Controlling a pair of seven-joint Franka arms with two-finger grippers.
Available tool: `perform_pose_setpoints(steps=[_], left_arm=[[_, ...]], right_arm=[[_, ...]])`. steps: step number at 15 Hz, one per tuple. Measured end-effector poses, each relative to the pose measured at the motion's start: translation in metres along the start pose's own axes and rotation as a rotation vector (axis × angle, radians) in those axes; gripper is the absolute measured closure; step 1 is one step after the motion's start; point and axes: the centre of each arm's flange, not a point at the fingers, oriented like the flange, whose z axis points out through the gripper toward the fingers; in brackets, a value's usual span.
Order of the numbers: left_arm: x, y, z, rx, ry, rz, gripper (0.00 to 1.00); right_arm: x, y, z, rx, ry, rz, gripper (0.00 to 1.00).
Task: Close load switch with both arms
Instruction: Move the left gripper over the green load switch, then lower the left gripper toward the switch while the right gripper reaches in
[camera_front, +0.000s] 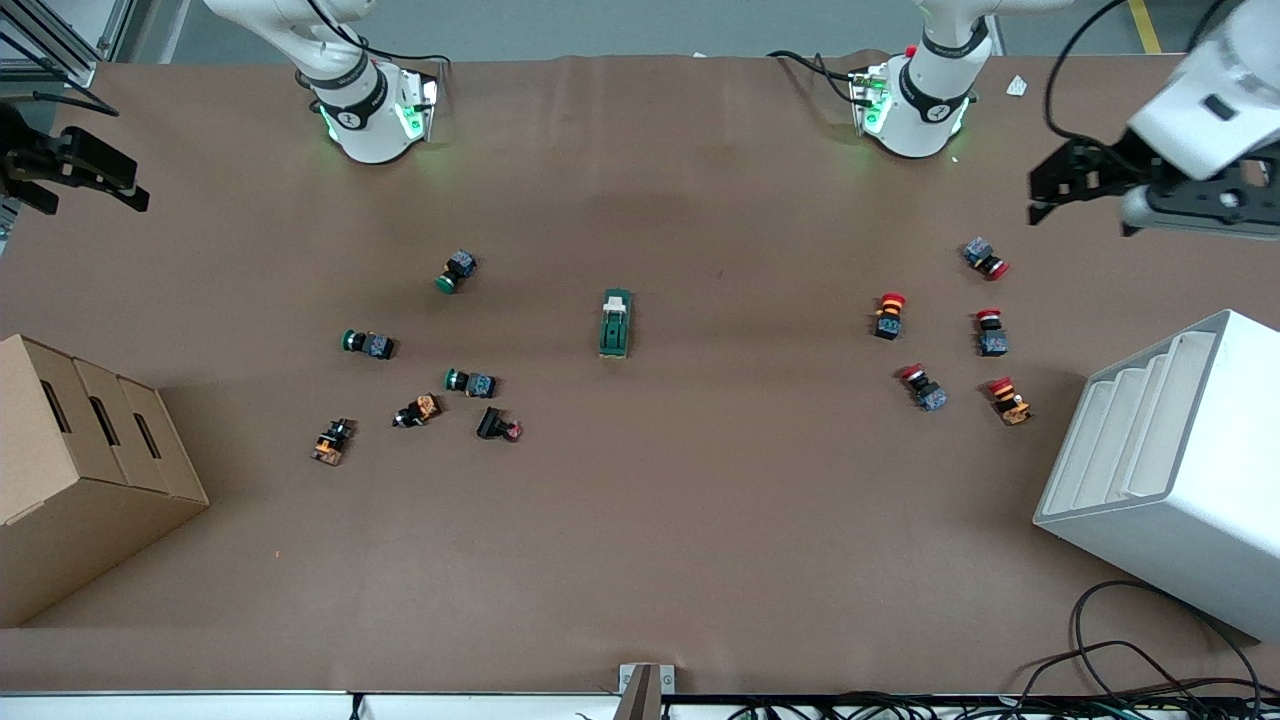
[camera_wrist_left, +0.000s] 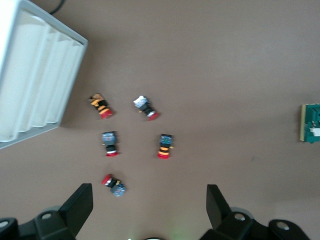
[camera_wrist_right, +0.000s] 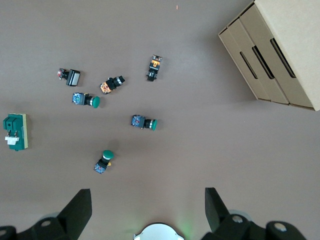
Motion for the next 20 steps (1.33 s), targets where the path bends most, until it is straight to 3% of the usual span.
perform_pose_setpoints(steps=[3, 10, 17, 20], left_arm=[[-0.002, 0.087, 0.026, 0.01, -0.021, -0.028, 0.0], [-0.038, 0.278, 0.111, -0.035, 0.026, -0.154, 0.0], [-0.083, 0.41, 0.215, 0.019, 0.137, -0.232, 0.0], [-0.106, 0.451, 0.268, 0.058, 0.216, -0.248, 0.02]], right_arm=[[0.0, -0.001, -0.001, 0.0, 0.002, -0.001, 0.0], [0.0, 0.0, -0.004, -0.001, 0.012, -0.001, 0.0], [0.01, 0.004, 0.01, 0.001, -0.012, 0.007, 0.0], [0.023, 0.007, 0.022, 0.0, -0.02, 0.011, 0.0]])
